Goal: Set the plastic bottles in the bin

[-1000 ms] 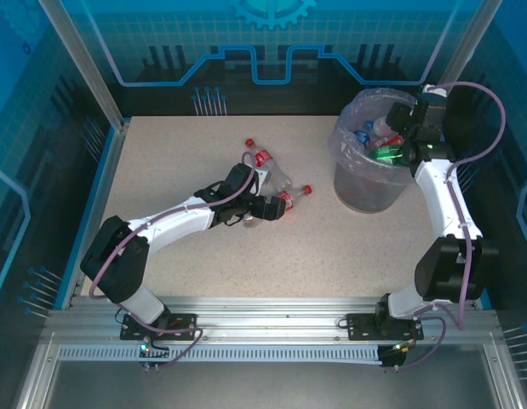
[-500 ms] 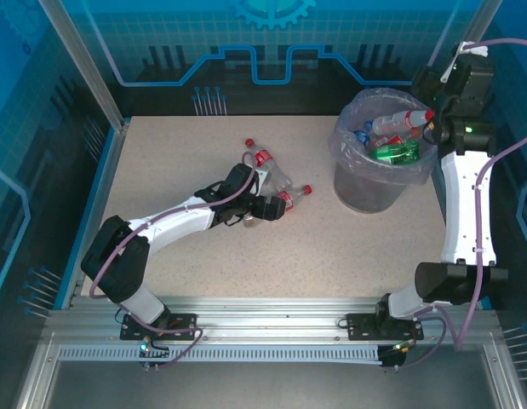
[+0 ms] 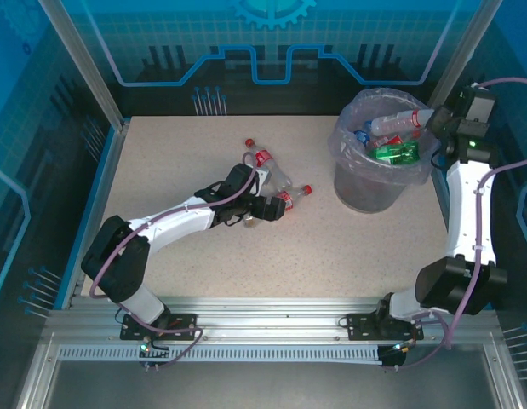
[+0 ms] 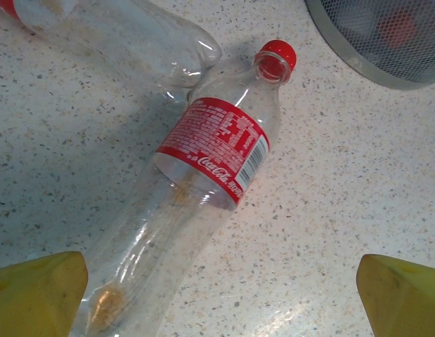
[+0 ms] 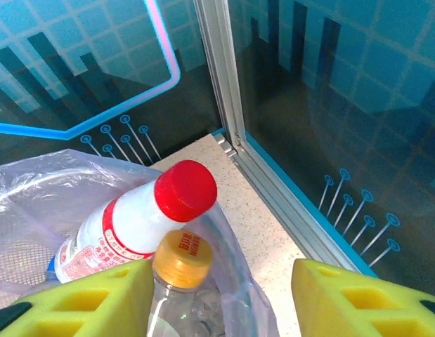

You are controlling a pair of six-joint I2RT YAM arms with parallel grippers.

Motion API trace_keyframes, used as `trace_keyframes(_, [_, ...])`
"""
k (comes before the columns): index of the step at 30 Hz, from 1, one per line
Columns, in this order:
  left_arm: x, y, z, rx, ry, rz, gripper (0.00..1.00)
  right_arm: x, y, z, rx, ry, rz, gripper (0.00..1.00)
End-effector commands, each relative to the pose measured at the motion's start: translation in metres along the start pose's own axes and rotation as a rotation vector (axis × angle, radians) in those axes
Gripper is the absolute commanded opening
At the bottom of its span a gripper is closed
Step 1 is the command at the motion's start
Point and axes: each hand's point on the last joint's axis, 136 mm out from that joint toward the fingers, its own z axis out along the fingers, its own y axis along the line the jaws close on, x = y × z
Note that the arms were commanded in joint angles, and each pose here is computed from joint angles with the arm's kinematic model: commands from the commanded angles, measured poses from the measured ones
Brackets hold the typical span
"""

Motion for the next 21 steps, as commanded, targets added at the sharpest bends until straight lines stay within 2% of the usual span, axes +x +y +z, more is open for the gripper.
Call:
trace_keyframes(1, [-0.007,0.019,0.008,-0.041,0.028,0.040,0.99,-0.015,0.030,-0.024,-0.162,-0.063,0.033,0.62])
trace_keyframes(7, [0.015,0.025,0.026,-0.011,0.211,0.190,0.99,-0.009,0.051,-0.062,-0.301,-0.042,0.032,0.76])
trace_keyframes(11, [0.028,0.022,0.033,0.032,0.258,0.240,0.99,-0.004,0.055,-0.088,-0.354,-0.024,0.028,0.83])
trace_keyframes(18, [0.045,0.025,0.043,0.032,0.302,0.295,0.99,0.018,0.053,-0.111,-0.390,0.010,0.054,0.84])
trace_keyframes(21, [0.052,0.027,0.048,0.016,0.330,0.321,0.94,0.028,0.053,-0.114,-0.403,0.037,0.062,0.84])
